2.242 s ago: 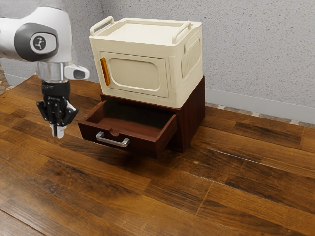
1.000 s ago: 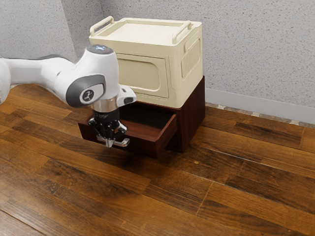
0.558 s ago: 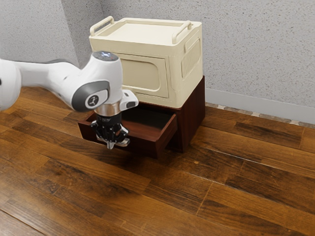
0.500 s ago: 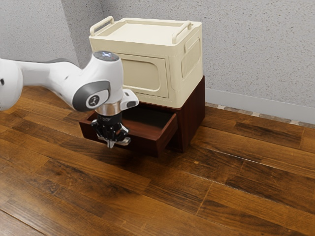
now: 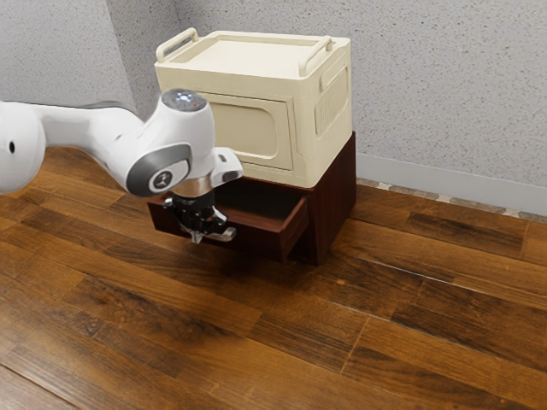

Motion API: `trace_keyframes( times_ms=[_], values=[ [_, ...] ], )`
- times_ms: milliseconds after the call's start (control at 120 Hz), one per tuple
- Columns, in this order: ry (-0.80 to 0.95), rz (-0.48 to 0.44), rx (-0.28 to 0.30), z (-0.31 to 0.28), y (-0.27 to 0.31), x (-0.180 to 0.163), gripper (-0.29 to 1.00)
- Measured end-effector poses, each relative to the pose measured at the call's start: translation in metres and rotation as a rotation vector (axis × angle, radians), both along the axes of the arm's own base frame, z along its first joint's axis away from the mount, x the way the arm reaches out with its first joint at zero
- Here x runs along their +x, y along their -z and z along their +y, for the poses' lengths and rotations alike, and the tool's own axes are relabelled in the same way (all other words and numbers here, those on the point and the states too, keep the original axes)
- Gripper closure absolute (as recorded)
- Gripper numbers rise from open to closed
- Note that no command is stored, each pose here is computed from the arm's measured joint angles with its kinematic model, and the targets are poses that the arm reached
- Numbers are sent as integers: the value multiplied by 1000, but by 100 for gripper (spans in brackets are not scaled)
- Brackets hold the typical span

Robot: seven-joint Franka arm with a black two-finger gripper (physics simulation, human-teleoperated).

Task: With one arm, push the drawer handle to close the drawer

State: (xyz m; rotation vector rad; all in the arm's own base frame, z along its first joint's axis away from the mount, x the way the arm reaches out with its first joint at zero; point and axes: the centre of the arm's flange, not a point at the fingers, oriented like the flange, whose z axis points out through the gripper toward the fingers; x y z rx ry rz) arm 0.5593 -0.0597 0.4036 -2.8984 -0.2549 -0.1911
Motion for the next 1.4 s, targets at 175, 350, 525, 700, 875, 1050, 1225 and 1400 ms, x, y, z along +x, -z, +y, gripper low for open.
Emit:
trace_keyframes(
  times_ms=[175,350,525,700,875,1050,1225,1400],
  values=[
    [16,-27,11,-1,-1,4,79],
    [31,-55,20,-1,2,10,79],
    [58,-94,28,-4,1,14,79],
    [80,-123,33,-7,3,18,79],
    [106,-152,41,-10,6,23,79],
    [131,-184,49,-13,8,30,79],
    [157,-217,60,-14,13,39,78],
    [177,-250,67,-17,11,48,78]
  ],
)
